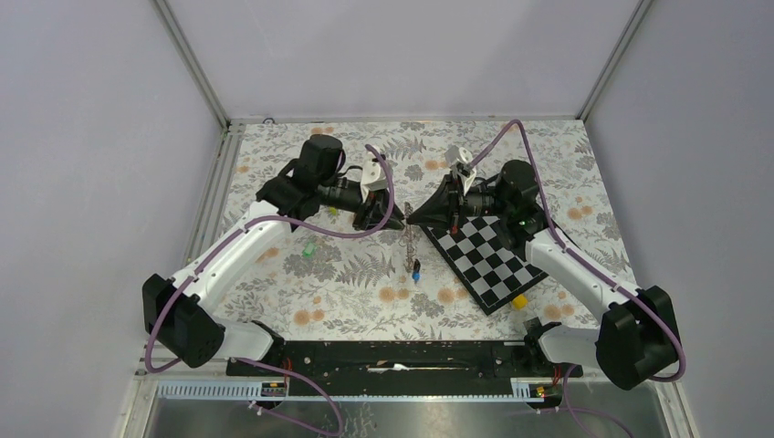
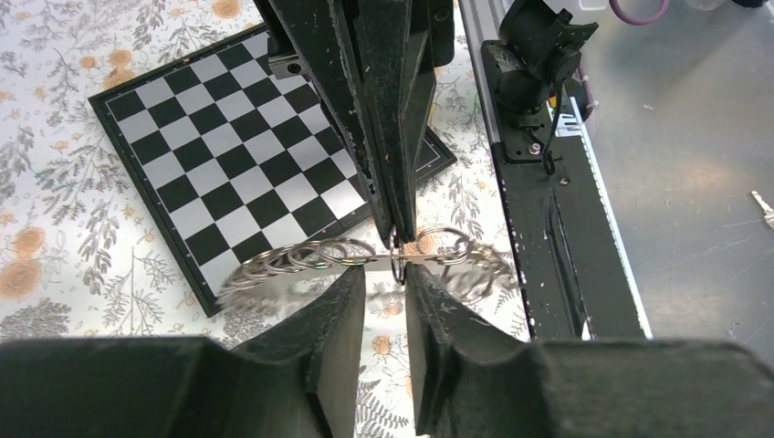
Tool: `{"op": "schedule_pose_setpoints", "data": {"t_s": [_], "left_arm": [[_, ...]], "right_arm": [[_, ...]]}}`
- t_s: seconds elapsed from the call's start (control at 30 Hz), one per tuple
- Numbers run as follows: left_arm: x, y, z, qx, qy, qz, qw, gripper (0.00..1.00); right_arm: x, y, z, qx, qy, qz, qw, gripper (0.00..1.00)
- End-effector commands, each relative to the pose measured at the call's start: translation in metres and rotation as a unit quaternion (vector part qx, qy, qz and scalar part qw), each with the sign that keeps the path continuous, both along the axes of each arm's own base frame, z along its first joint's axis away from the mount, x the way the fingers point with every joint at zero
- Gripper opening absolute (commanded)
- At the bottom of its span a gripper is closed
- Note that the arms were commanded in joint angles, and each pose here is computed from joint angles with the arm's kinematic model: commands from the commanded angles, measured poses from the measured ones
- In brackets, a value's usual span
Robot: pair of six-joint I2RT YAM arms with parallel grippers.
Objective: Put the keys on the keyring
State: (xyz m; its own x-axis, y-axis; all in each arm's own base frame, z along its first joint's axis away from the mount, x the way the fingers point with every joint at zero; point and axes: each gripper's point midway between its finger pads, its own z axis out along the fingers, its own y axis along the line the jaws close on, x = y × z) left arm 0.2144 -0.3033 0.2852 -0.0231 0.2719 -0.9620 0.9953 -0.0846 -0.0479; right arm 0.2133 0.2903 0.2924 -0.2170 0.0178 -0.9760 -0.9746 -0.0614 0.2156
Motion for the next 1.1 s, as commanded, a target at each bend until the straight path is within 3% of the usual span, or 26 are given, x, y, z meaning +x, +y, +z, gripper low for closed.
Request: {"op": "schedule_pose_setpoints", "data": {"t_s": [0.0,0.23,0.5,0.9,1.07], "left_arm": [[0.000,-0.005,0.011,-0.024,-0.009,-0.010,1.000,0.25],[0.003,-0.007,0.012,-0.029,-0.005,-0.006,1.000,0.18],[0.009,-0.008,0.014,-0.026,-0.008,0.008,1.000,0.00],[0.020,-0.004,0.001,0.052,-0.023,0.036,0.998,0.00],[0.024,-0.007,-0.006,0.079,-0.042,0.047,0.995,0.00]], "right_arm": [[0.005,0.000,0.015,0.025,-0.030,-0.011,0.999,0.00],[0.006,0.000,0.011,0.025,-0.030,-0.016,0.999,0.00],[0.009,-0.001,0.005,0.018,-0.035,-0.022,0.999,0.00],[0.023,-0.011,-0.024,-0.059,-0.110,-0.062,0.990,0.38],[0.022,-0.011,-0.023,-0.065,-0.117,-0.056,0.989,0.44]]}}
